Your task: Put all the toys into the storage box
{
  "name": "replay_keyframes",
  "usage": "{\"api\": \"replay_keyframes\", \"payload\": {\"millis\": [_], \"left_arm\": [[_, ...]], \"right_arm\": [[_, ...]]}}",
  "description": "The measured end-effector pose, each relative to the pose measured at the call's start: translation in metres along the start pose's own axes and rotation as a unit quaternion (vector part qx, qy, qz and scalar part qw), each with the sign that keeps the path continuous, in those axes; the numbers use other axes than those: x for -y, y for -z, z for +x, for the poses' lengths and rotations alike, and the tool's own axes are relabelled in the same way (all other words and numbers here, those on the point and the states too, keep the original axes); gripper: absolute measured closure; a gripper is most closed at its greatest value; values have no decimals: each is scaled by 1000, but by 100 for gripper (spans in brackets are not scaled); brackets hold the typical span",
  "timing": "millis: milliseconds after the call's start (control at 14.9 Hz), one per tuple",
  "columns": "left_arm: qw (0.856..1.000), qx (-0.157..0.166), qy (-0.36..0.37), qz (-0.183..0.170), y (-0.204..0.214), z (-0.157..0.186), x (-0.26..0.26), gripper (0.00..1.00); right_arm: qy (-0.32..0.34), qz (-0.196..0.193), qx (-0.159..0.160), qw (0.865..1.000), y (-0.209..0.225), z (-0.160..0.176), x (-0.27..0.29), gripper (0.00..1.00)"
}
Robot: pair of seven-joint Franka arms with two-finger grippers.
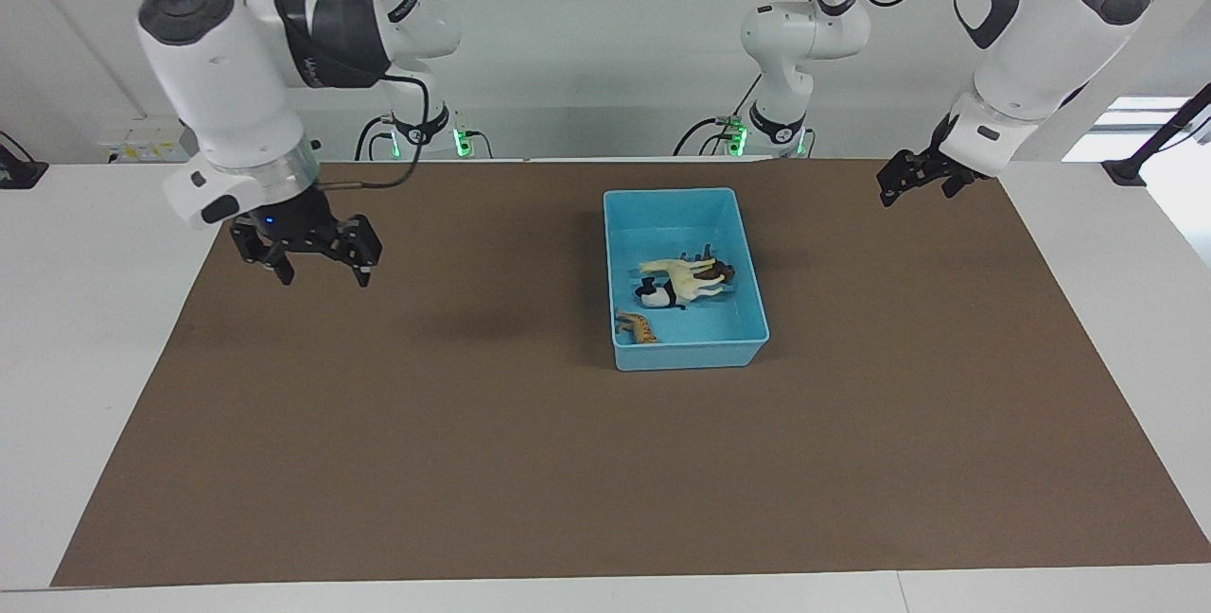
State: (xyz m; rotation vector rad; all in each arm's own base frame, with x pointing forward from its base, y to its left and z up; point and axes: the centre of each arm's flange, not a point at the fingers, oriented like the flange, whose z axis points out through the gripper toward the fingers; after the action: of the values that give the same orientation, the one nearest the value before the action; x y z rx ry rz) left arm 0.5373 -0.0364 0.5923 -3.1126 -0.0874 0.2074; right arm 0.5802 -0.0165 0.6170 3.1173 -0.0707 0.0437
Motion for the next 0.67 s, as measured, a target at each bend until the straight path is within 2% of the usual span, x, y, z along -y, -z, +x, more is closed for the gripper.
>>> {"api": "replay_keyframes", "payload": {"millis": [201, 335, 670], "left_arm": [[1000, -2, 1, 0, 1, 0, 1, 0], [1000, -3, 6, -1, 2, 1, 7, 0], [1000, -9, 9, -3, 8, 1, 12, 0]], "right_arm": [[-7, -1, 1, 1000, 28, -32, -19, 0], [-6, 1, -3, 1000, 36, -41, -28, 0], [-11, 9, 16, 1000, 18, -44, -41, 0]]}}
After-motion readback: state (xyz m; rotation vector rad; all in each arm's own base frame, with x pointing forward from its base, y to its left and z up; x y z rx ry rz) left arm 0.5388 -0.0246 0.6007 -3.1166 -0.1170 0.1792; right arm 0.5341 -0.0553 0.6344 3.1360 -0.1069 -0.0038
